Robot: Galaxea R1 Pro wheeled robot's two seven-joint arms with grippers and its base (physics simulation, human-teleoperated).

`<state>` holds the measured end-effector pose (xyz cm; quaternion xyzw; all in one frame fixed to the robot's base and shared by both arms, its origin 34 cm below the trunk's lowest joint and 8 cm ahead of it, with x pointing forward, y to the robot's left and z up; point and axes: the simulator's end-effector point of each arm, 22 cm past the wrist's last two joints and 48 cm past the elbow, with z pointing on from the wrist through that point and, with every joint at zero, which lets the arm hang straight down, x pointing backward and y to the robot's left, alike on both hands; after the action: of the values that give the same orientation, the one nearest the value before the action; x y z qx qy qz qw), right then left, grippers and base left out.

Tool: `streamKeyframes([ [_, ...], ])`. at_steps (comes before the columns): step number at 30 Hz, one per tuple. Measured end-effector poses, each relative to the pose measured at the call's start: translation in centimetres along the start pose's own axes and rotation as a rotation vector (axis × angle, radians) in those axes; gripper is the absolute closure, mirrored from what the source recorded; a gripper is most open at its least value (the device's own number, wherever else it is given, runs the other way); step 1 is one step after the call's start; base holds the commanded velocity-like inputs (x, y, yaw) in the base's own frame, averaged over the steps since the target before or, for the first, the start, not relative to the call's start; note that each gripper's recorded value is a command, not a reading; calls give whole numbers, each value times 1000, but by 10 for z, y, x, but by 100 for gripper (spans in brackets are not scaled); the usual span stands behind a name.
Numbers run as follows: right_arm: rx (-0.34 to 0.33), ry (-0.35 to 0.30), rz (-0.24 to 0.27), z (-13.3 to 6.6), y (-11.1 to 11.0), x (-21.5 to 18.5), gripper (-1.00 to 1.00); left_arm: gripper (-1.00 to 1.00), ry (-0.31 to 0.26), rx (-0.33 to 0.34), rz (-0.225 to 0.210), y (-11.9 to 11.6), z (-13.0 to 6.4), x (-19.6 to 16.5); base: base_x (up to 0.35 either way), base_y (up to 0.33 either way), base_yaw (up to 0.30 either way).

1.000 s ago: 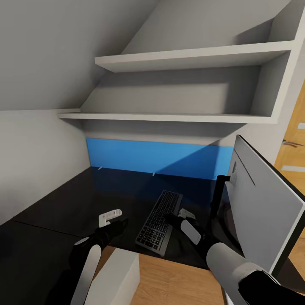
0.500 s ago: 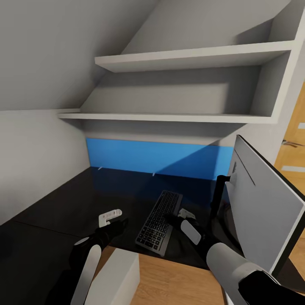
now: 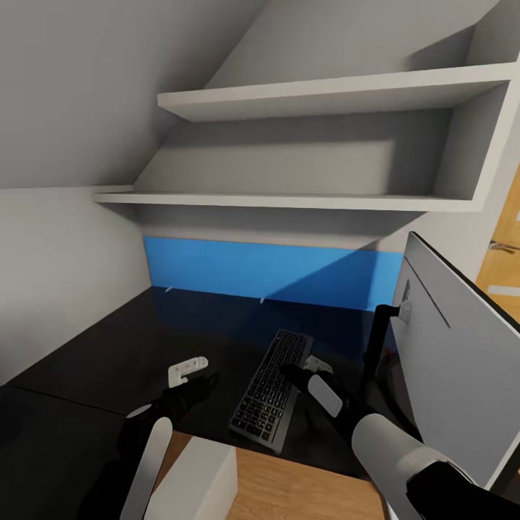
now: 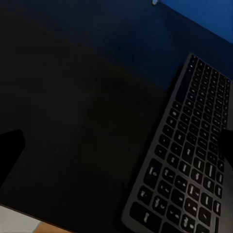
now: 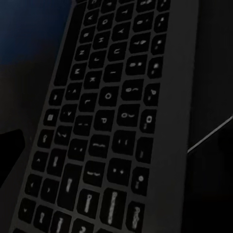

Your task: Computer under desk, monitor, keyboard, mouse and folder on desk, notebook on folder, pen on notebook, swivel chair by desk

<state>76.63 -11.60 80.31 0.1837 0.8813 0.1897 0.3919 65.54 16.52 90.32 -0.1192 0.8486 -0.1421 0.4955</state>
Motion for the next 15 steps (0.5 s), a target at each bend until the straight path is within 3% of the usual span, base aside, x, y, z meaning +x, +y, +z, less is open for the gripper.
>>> streamKeyframes([
  [12, 3, 0, -7, 0, 0, 1, -100, -100, -2, 1, 0, 0, -1, -1, 6, 0, 0],
  [15, 10, -2, -32, 0, 0, 2, -100, -100, -5, 1, 0, 1, -1, -3, 0, 0, 0],
])
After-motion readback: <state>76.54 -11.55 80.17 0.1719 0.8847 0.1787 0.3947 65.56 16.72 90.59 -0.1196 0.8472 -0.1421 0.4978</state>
